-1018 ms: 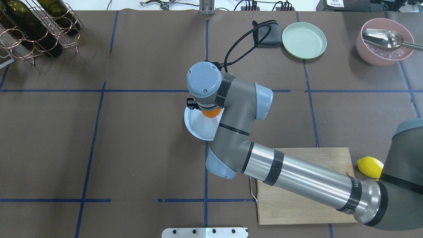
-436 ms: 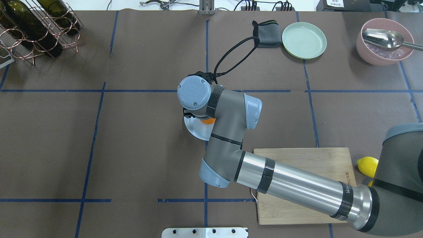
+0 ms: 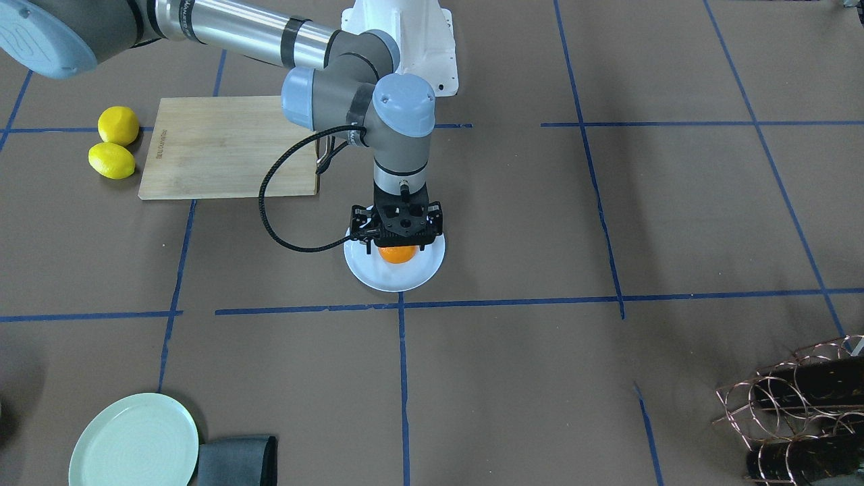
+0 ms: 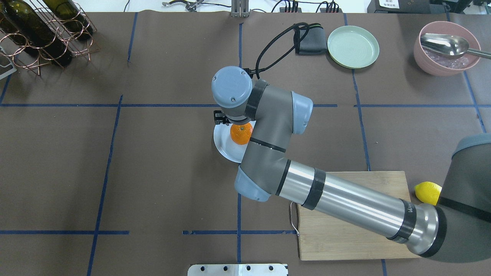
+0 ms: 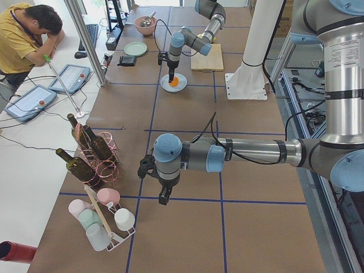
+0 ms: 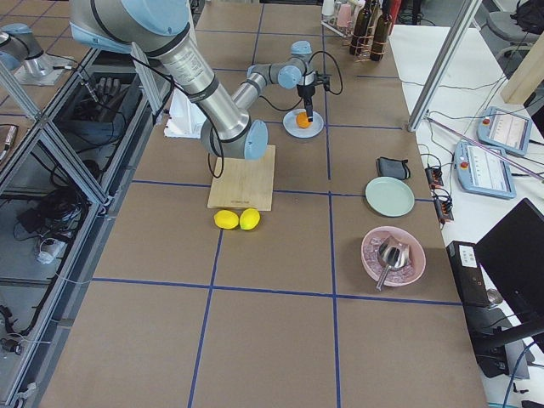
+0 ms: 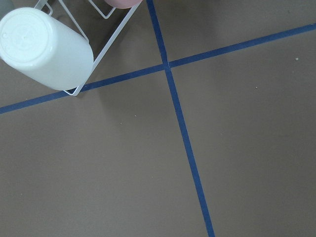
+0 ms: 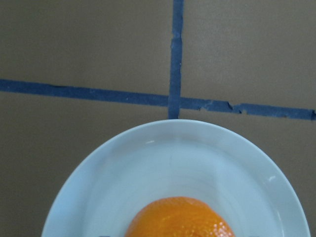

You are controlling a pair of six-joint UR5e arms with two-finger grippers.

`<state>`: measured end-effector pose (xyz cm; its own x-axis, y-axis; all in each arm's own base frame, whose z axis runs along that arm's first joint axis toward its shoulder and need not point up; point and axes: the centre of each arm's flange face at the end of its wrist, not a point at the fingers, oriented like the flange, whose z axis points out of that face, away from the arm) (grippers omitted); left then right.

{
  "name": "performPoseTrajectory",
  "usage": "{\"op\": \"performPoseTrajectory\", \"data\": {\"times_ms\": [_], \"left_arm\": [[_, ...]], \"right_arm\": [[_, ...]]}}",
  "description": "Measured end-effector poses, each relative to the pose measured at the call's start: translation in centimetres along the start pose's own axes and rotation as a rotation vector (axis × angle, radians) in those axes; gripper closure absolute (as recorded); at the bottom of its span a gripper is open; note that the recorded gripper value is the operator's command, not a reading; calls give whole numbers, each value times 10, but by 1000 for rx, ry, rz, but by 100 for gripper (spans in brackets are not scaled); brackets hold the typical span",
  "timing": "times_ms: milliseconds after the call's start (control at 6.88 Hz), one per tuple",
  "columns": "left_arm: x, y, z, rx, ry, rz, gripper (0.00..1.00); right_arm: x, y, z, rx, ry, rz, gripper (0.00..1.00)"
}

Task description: Pick orange to plate

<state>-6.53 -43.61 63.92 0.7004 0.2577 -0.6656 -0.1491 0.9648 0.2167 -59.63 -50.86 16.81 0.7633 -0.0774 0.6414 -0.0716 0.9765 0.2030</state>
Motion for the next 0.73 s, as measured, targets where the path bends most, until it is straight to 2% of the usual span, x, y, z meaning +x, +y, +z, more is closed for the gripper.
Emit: {"op": "performPoseTrajectory", "data": {"times_ms": [291, 582, 727], "left_arm": [[1, 0, 1, 1, 14, -8, 0], [1, 2, 5, 2, 54, -19, 0], [2, 2, 4, 4, 58, -18, 0]], "right_arm": [[100, -64, -65, -47, -39, -70, 0], [245, -95, -118, -84, -63, -183, 0], [312, -102, -139, -94, -53, -230, 0]]}}
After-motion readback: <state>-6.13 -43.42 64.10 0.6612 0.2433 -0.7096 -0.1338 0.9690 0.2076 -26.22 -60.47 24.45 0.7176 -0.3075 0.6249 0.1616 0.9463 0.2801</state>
